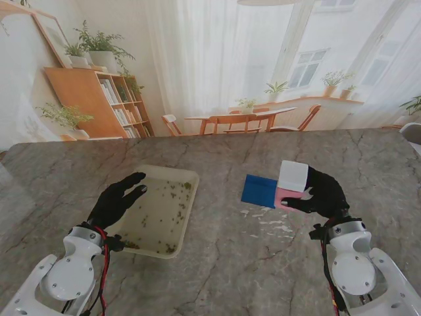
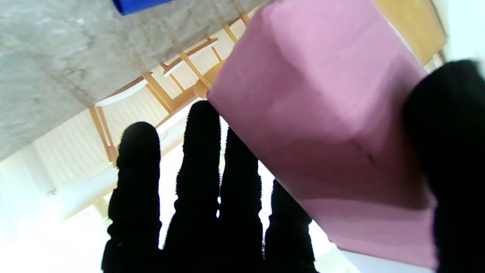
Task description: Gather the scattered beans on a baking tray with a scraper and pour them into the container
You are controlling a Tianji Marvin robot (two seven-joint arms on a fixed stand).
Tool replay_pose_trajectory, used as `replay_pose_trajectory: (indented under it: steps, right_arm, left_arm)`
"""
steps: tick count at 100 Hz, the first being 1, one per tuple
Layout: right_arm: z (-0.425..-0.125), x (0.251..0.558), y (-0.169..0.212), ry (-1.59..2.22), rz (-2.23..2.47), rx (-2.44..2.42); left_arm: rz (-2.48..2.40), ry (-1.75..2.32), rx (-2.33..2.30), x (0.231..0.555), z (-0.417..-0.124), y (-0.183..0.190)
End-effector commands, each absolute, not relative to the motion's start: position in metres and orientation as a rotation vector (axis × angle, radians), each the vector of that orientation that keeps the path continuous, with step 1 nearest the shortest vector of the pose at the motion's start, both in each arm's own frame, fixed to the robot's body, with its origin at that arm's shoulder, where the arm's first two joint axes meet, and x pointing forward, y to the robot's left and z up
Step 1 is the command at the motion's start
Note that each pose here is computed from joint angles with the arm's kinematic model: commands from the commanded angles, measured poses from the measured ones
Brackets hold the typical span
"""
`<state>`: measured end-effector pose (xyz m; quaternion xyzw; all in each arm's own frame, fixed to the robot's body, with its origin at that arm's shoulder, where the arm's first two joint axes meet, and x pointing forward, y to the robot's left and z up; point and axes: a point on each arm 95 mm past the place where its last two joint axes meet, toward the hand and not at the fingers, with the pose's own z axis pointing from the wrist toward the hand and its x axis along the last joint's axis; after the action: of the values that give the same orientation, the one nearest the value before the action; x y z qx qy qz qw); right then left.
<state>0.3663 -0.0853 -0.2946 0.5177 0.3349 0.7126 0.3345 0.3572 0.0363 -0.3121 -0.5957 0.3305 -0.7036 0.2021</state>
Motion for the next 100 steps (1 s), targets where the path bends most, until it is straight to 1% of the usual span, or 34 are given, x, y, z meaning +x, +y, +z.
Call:
replay_pose_trajectory:
  steps: [1, 14, 41, 57, 79, 100]
  right_arm:
    - [-0.289, 0.368, -0.064, 0.879, 1.909, 1.347]
    - [-0.289, 0.373, -0.039, 0.899, 1.929, 1.334]
    - [-0.302, 0.385, 0.020, 0.932, 1.962, 1.334]
    - [-0.305, 0.388, 0.046, 0.992, 1.998, 1.295]
    - [-0.309, 0.393, 0.059, 1.129, 1.977, 1.174]
    - [-0.318, 0.402, 0.059, 1.248, 1.925, 1.098]
  left_arm:
    - [-1.981, 0.906, -1.653, 0.353, -0.311, 0.034]
    - [-1.985, 0.892, -1.631, 0.350, -0.309, 0.034]
    - [-1.961, 0.889, -1.547, 0.343, -0.304, 0.032]
    - [-1.950, 0.885, -1.441, 0.339, -0.297, 0.027]
    - [-1.973, 0.914, -1.303, 0.342, -0.287, 0.012]
    - [-2.045, 1.029, -1.288, 0.362, -0.279, -0.010]
